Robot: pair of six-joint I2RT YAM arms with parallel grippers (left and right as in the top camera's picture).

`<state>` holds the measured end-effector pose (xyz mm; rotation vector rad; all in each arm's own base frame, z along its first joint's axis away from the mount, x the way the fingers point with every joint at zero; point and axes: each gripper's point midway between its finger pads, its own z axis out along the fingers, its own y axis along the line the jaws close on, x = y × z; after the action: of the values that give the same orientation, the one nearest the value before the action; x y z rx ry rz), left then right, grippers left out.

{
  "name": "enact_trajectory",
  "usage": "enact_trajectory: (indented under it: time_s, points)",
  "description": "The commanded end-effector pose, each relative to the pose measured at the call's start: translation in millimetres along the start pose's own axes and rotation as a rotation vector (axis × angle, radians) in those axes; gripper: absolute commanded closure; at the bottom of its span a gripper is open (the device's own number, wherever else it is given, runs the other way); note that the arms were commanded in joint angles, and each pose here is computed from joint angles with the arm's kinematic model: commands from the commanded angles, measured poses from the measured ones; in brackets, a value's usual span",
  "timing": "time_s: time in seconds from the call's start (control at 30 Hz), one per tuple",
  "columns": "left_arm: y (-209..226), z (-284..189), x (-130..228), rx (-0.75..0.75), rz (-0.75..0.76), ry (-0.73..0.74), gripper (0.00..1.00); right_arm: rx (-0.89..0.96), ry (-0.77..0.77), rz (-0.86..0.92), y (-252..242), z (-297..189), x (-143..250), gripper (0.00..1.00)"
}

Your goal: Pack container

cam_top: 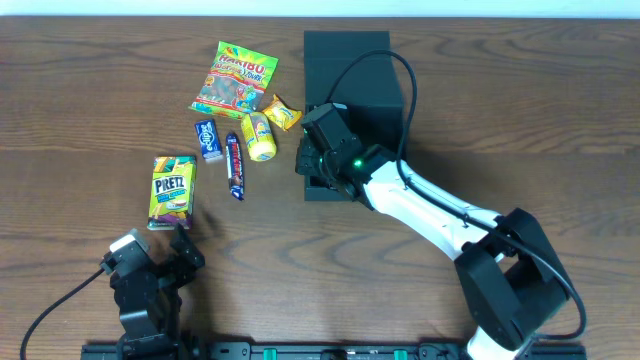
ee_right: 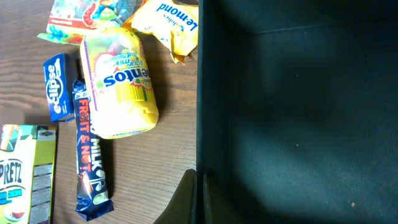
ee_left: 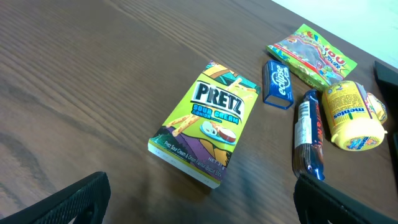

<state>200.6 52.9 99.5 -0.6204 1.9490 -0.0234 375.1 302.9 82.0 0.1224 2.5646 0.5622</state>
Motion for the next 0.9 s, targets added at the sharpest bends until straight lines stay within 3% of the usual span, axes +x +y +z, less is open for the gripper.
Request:
enact_trajectory:
  time_s: [0.0, 0.03, 0.07, 0.17, 0.37, 0.43, 0.5, 0.73, 0.87]
  points:
    - [0, 2, 5, 0.010, -0.004, 0.012, 0.05, -0.023, -0.012, 0.005, 13, -1, -3, 0.89]
    - [0, 2, 5, 0.010, -0.004, 0.012, 0.05, -0.023, -0.012, 0.004, 13, -1, -3, 0.71]
    - [0, 2, 5, 0.010, -0.004, 0.012, 0.05, -0.028, -0.008, 0.001, 14, -2, -2, 0.61]
    - [0, 2, 5, 0.010, -0.004, 0.012, 0.05, -0.083, 0.019, -0.045, 26, -7, 0, 0.39]
    - [0, 2, 5, 0.009, -0.003, 0.011, 0.05, -0.121, -0.032, -0.116, 38, -52, -23, 0.36]
    - [-1, 2, 5, 0.012, -0.003, 0.012, 0.05, -0.137, -0.079, -0.167, 40, -78, -36, 0.24]
    - [-6, 2, 6, 0.041, -0.004, 0.022, 0.05, -0.145, -0.116, -0.197, 37, -101, -48, 0.04]
    - [-56, -7, 6, 0.325, 0.003, 0.050, 0.05, -0.055, -0.208, -0.219, -13, -172, -81, 0.01]
    - [-71, -17, -1, 0.407, 0.076, 0.033, 0.04, 0.016, -0.201, -0.232, -46, -196, -83, 0.01]
